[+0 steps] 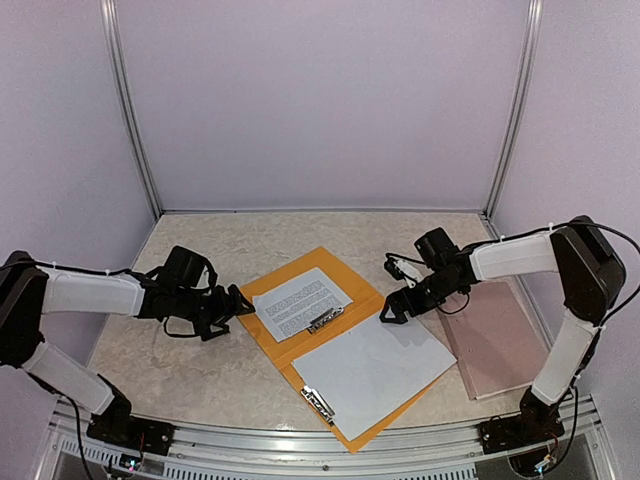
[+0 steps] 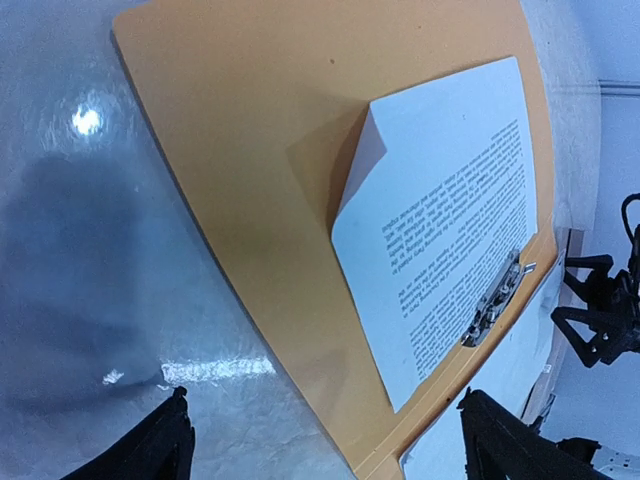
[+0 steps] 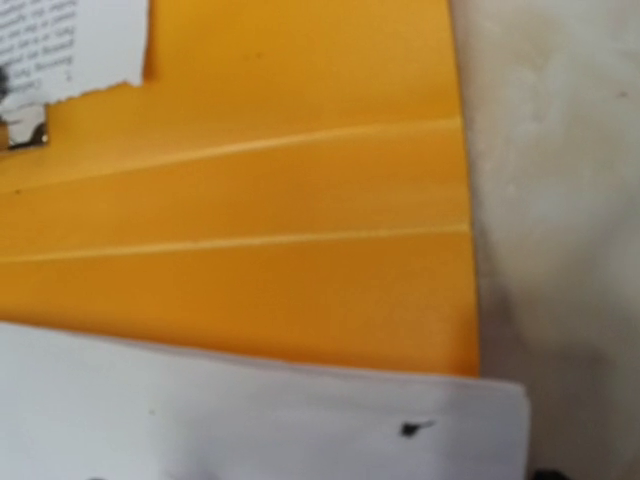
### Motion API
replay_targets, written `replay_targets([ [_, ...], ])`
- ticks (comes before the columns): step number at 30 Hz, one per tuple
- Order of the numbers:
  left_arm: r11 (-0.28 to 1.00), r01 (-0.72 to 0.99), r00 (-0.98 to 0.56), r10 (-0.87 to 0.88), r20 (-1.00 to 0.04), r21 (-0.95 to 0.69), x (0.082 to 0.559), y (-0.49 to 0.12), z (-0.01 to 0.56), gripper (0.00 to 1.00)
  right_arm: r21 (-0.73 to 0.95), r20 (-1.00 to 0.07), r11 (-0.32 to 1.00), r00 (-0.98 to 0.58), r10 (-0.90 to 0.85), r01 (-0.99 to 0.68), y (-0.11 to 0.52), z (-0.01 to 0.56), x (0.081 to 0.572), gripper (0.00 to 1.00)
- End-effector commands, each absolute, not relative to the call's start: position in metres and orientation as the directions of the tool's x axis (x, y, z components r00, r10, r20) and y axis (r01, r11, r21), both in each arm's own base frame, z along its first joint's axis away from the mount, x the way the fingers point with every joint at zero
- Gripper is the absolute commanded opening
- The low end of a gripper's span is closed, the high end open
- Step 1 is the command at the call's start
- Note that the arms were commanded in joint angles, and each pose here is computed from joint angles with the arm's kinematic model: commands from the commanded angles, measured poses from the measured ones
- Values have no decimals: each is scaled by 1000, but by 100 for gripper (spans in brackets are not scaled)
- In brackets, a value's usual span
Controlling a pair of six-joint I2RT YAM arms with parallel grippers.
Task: Put the files into the folder
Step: Pick up the folder from the center of the board.
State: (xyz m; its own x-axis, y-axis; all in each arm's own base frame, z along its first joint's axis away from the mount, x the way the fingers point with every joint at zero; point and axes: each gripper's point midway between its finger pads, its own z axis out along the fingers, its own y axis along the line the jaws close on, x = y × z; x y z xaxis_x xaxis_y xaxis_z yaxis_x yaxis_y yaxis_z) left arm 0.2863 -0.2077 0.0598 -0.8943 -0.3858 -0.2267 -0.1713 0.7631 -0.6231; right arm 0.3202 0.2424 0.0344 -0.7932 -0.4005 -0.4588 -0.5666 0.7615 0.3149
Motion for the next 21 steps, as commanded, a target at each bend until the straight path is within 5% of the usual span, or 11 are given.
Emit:
replay_targets([
  [1, 690, -268, -913, -405, -52, -673, 267, -220, 39, 88, 360, -386, 763, -830, -402, -537, 238, 15, 305, 89],
  [14, 554, -385, -889, -436, 137, -738, 258, -243, -2, 76, 381, -385, 754, -833, -397, -536, 243, 8, 307, 86],
  [21, 481, -389, -855, -505, 114, -786, 243, -246, -11, 75, 394, -402, 745, -830, -387, -538, 244, 9, 305, 84],
])
